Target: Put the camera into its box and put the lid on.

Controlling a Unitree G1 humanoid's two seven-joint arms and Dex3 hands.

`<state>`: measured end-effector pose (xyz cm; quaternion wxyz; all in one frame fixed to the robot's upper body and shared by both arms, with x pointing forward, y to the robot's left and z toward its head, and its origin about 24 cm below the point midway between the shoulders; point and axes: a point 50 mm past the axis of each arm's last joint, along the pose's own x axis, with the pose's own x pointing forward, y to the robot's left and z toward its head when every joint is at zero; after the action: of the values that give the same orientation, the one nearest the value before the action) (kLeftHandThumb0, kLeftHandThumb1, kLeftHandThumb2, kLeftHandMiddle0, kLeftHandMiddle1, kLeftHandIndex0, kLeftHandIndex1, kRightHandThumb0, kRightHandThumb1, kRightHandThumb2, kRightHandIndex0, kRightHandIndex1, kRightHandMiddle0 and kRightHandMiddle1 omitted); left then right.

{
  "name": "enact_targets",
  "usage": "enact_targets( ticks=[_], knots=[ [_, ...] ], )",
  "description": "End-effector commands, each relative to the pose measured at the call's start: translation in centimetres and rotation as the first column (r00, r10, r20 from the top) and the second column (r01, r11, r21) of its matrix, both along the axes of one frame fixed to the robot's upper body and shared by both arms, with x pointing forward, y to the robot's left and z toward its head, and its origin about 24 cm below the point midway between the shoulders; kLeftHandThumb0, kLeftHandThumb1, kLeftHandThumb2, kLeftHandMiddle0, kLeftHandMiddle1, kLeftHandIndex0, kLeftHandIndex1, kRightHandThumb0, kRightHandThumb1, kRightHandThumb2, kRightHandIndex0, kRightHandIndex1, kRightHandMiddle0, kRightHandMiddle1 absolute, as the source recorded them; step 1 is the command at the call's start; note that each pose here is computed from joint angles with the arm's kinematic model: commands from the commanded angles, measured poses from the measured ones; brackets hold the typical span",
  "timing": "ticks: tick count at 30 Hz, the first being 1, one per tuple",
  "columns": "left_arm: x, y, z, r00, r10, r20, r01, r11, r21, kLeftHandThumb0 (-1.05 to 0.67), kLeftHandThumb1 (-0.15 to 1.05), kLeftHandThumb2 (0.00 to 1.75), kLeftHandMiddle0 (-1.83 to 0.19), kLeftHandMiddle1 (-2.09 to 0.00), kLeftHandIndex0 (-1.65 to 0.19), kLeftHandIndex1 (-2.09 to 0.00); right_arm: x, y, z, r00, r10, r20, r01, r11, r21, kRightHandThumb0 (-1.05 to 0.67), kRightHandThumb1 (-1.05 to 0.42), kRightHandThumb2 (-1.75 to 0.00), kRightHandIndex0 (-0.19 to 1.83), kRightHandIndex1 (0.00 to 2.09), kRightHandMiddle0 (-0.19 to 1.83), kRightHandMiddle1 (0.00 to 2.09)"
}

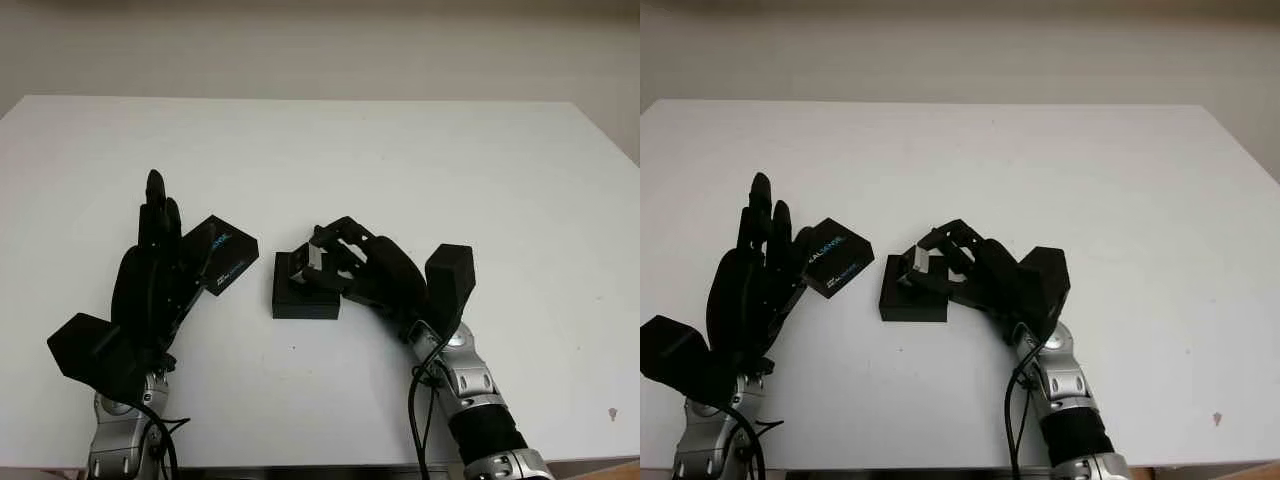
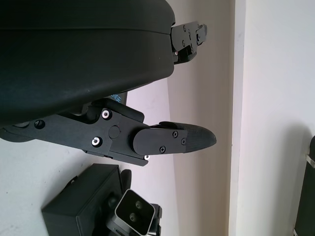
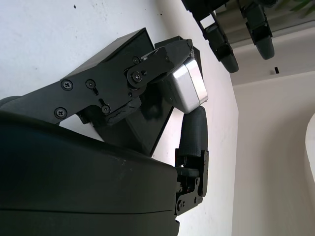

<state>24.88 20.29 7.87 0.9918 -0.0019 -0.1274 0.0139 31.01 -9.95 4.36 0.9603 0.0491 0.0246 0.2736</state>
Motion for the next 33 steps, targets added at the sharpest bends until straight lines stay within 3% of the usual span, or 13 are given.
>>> enact_targets(
  ticks=[1, 15, 33],
  knots=[
    [-0.1, -0.1, 0.1, 1.000, -0.001, 0.006, 0.001, 1.000, 0.007, -0.51, 1.05, 0.36, 0.14, -0.05, 0.19, -0.04, -0.1, 0.4, -0.2, 1.000, 0.009, -0.015, -0.009, 1.000, 0.015, -0.42, -0.97, -0.05, 0.09, 0.04, 0.27, 1.76],
    [-0.1, -0.2, 0.0, 1.000, 0.005, 0.006, -0.005, 1.000, 0.005, -0.51, 1.05, 0.36, 0.14, -0.05, 0.18, -0.05, -0.3, 0.7, -1.0, 0.999, 0.018, -0.034, -0.018, 1.000, 0.023, -0.44, -0.96, -0.05, 0.10, 0.05, 0.29, 1.76],
    [-0.2, -0.4, 0.1, 1.000, 0.007, 0.004, -0.007, 1.000, 0.003, -0.51, 1.05, 0.36, 0.14, -0.05, 0.19, -0.05, -0.7, 0.7, -1.6, 0.996, 0.061, 0.066, -0.050, 0.987, -0.156, -0.44, -0.97, -0.06, 0.12, 0.06, 0.31, 1.76]
  ],
)
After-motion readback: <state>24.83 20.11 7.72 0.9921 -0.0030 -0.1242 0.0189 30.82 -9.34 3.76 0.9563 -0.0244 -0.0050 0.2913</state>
